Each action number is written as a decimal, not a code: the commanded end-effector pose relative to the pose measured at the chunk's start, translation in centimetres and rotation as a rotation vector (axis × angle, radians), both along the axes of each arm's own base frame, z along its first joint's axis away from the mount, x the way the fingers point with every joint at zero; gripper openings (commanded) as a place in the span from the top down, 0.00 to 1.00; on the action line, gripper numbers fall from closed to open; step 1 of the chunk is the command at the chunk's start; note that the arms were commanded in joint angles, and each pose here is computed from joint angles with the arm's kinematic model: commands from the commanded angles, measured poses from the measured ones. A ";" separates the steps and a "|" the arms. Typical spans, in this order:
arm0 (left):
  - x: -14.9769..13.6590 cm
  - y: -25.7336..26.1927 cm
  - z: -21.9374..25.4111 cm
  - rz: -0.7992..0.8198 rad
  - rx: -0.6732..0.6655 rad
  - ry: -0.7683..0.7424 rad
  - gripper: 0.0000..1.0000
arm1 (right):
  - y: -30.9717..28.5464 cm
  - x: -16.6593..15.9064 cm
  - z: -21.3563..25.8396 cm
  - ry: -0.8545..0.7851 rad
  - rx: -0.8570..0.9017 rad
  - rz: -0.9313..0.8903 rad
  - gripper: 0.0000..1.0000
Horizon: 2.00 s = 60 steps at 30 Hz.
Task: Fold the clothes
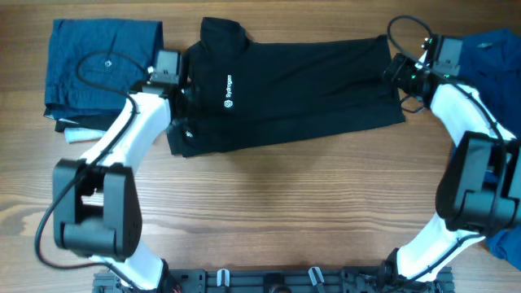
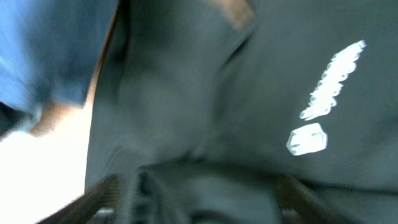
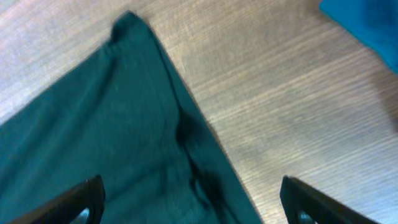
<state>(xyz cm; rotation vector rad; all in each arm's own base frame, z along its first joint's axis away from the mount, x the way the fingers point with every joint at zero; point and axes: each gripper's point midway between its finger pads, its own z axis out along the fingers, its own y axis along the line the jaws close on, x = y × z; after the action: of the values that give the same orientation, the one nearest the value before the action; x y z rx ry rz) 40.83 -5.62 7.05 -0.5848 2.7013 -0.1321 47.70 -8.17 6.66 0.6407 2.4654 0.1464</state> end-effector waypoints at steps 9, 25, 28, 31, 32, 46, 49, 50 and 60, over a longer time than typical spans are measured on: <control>-2.6 -0.1 7.5 -0.027 -0.036 -0.028 0.88 | 2.9 -7.8 -0.5 0.243 0.104 0.127 0.96; -5.0 0.2 4.1 -0.026 -0.017 0.146 0.93 | -1.8 -15.7 -11.4 0.689 -0.018 -0.215 0.96; -5.6 0.5 3.1 -0.022 -0.001 0.173 0.92 | -2.9 -18.4 -11.1 0.782 -0.011 -0.296 0.96; -6.3 0.6 1.9 -0.021 0.003 0.193 0.91 | -3.0 -20.0 -10.8 0.840 0.007 -0.328 0.95; -6.5 0.7 1.4 -0.021 0.004 0.200 0.91 | -2.9 -20.5 -10.6 0.860 0.010 -0.335 0.96; -4.9 2.2 0.7 0.070 -0.122 0.138 0.96 | -0.7 -17.6 0.3 0.567 0.040 -0.252 0.96; -2.9 1.4 1.7 0.050 -0.174 0.053 0.95 | 3.8 -14.4 4.8 0.410 0.008 0.047 0.96; -2.2 1.4 2.0 0.047 -0.175 0.020 0.91 | 6.1 -13.4 5.9 0.371 -0.031 0.201 0.96; 2.1 5.3 4.2 0.232 -0.259 -0.165 0.95 | 27.3 -10.4 9.9 -0.021 -0.147 0.947 0.77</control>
<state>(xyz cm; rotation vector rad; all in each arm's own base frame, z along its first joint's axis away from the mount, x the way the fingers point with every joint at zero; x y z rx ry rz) 42.75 -0.89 11.17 -0.8393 2.4798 -0.4024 38.06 14.88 15.37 -0.4220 2.6111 0.2033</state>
